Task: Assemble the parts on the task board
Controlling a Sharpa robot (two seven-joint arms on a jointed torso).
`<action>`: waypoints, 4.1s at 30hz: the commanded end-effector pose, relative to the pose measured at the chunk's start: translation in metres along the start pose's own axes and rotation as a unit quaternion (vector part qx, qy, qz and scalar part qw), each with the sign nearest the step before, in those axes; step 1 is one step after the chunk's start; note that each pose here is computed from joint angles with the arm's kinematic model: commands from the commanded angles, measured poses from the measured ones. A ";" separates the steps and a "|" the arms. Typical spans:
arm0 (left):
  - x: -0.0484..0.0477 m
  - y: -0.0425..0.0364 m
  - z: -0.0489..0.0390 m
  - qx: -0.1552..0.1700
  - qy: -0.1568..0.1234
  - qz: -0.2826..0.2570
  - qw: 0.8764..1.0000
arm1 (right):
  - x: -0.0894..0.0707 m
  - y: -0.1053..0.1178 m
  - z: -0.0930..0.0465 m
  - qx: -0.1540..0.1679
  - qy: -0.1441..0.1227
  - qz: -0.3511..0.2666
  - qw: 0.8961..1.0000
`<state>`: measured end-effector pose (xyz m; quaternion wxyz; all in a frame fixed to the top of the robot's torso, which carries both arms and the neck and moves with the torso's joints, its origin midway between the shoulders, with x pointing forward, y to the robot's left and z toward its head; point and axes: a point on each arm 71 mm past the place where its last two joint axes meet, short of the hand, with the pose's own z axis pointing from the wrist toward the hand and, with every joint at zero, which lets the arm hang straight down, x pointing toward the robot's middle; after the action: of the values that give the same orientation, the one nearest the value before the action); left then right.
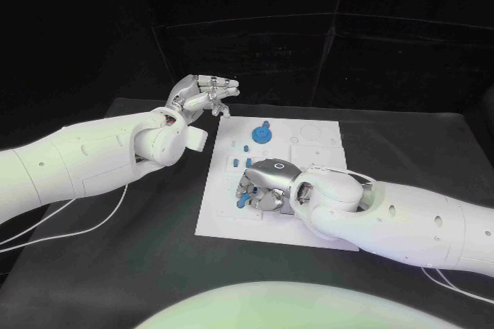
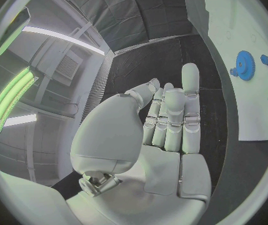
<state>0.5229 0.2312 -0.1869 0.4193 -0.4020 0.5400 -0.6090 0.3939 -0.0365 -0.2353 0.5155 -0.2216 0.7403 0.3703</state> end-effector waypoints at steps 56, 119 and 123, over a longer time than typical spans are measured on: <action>-0.0044 -0.0001 -0.0023 -0.006 0.004 -0.004 1.000 | -0.061 -0.085 -0.121 0.148 -0.146 0.172 0.963; -0.0100 0.0038 -0.0072 -0.011 0.000 -0.004 1.000 | 0.014 -0.097 -0.131 0.290 -0.025 0.065 0.954; -0.0104 0.0039 -0.0076 -0.011 0.000 -0.004 1.000 | 0.007 -0.090 -0.134 0.277 -0.069 0.081 0.955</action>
<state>0.5197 0.2441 -0.1931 0.4159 -0.4106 0.5468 -0.5995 0.3758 -0.1971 -0.2510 0.5511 -0.0067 0.8130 0.1878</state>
